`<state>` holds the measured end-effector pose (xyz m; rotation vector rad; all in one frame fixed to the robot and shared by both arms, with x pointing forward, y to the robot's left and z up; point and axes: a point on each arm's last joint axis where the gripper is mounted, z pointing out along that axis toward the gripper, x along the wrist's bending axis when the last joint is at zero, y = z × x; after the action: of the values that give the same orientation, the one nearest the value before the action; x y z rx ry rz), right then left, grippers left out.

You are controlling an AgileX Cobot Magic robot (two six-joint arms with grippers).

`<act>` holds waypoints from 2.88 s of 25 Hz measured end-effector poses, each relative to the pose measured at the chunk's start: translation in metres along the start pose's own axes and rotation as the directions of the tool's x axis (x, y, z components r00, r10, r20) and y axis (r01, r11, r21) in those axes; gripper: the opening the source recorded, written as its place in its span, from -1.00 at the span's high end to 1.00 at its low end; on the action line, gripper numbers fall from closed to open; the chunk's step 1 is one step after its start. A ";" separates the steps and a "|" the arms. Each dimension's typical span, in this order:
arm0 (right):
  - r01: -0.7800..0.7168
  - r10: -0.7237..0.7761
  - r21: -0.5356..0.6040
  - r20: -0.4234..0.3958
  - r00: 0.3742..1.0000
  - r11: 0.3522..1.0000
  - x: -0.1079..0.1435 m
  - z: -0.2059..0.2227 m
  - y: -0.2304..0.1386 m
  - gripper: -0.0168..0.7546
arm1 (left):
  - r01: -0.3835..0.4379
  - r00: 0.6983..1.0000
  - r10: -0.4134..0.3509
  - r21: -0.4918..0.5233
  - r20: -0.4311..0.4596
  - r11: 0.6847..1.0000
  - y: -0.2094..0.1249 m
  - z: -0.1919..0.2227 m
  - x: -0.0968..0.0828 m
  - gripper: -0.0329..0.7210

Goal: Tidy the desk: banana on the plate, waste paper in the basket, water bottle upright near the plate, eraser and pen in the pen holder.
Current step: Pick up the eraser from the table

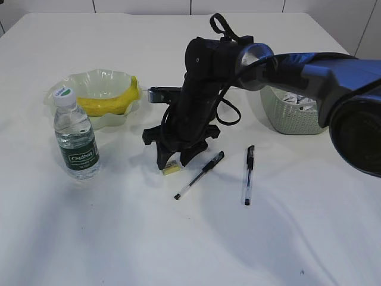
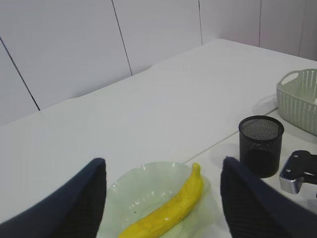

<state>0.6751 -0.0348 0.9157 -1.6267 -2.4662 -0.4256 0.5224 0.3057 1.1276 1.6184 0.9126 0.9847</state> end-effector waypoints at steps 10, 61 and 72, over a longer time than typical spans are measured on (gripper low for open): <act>-0.003 0.003 -0.028 -0.002 1.000 1.000 0.002 -0.004 0.004 -0.14 | 0.011 1.000 -0.011 0.001 0.020 1.000 0.000 0.000 -0.002 -0.43; -0.019 0.019 0.014 -0.008 1.000 1.000 -0.002 0.012 0.002 -0.14 | 0.009 0.999 -0.008 -0.002 0.039 1.000 0.000 0.000 -0.004 -0.43; -0.023 0.023 0.015 -0.016 1.000 1.000 -0.002 0.013 0.002 -0.14 | 0.008 0.999 -0.008 -0.002 0.039 1.000 0.000 0.000 -0.004 -0.43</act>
<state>0.6784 -0.0312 0.9027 -1.6376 -2.4303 -0.4152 0.5210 0.3025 1.1272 1.6250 0.8906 0.9450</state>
